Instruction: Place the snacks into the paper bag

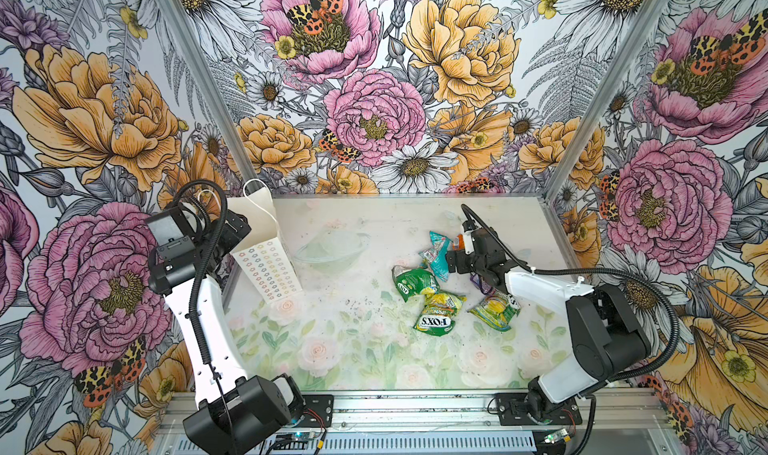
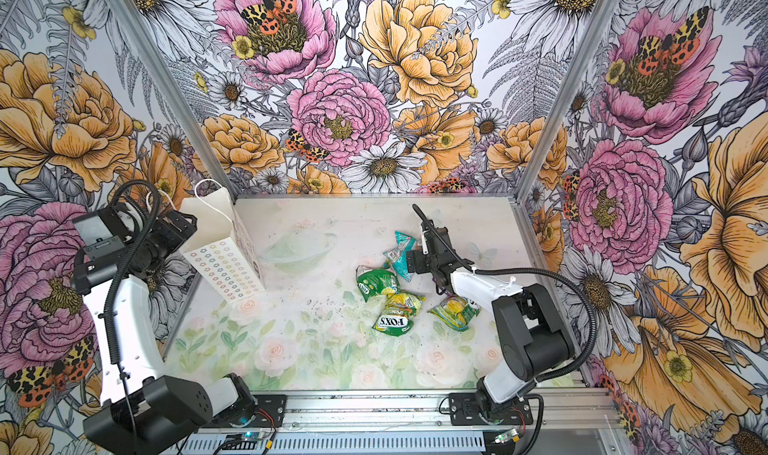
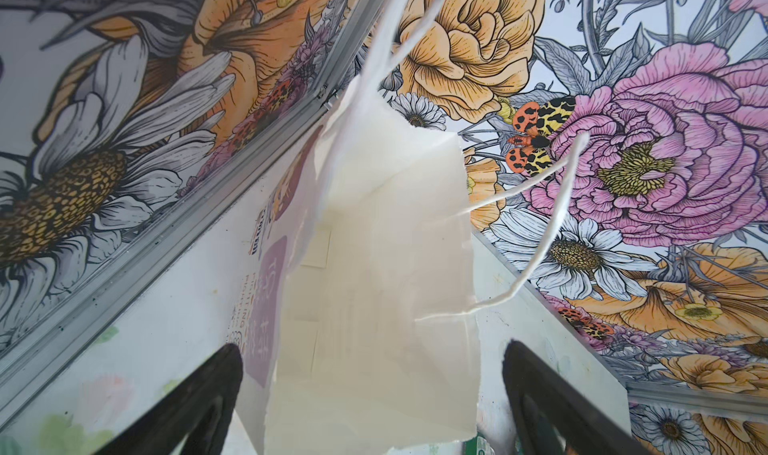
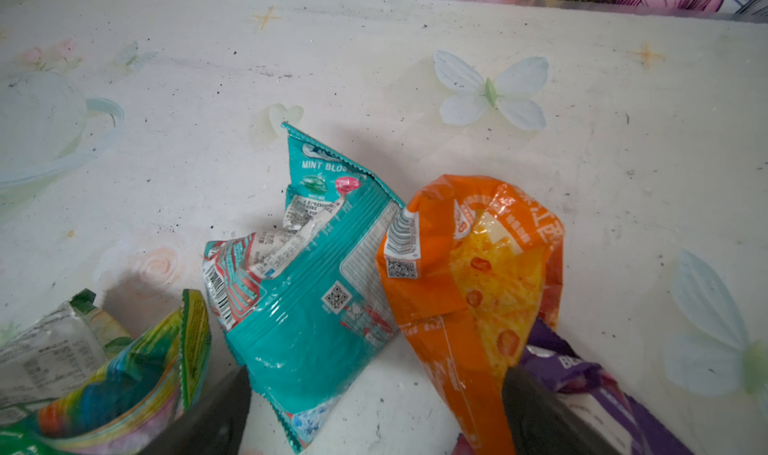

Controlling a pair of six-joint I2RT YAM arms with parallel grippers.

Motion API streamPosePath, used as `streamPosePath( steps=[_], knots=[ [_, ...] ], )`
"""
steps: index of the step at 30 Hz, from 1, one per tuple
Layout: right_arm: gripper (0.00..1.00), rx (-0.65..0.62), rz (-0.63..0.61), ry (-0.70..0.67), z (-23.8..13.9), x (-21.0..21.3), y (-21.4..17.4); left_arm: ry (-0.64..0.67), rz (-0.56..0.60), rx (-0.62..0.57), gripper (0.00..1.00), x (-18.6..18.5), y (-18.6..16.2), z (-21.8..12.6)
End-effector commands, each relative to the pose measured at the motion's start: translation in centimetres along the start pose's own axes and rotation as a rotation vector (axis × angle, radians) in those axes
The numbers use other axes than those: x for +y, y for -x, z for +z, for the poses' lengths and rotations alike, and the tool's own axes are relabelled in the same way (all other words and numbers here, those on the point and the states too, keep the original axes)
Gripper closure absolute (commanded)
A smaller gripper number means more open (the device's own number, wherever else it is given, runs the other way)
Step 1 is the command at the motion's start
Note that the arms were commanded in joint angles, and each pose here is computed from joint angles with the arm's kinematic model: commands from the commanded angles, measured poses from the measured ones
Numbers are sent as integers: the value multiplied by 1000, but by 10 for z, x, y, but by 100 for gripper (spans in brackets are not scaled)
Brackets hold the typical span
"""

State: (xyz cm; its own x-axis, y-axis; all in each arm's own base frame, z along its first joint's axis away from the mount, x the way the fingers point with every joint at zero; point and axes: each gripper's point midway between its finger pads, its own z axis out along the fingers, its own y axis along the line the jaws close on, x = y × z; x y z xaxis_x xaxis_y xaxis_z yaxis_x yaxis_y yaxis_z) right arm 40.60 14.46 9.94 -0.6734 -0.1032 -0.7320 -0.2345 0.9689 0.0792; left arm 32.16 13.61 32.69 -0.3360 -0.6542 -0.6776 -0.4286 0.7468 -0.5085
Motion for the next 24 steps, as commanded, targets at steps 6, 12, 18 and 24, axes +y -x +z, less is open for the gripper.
streamPosePath(
  steps=[6, 12, 18, 24],
  knots=[
    [4, -22, 2, 21, 2, 11, 16, 126, 31, -8, 1, 15, 7, 0],
    [4, -27, -2, 38, 1, 21, 20, 158, 46, 3, 1, 21, 5, 5],
    [5, -14, -16, 50, 3, 32, 21, 188, 64, 6, 1, 24, 6, 11],
    [5, -9, -33, 62, 6, 44, 23, 222, 80, -13, 1, 27, 11, 9]
  ],
)
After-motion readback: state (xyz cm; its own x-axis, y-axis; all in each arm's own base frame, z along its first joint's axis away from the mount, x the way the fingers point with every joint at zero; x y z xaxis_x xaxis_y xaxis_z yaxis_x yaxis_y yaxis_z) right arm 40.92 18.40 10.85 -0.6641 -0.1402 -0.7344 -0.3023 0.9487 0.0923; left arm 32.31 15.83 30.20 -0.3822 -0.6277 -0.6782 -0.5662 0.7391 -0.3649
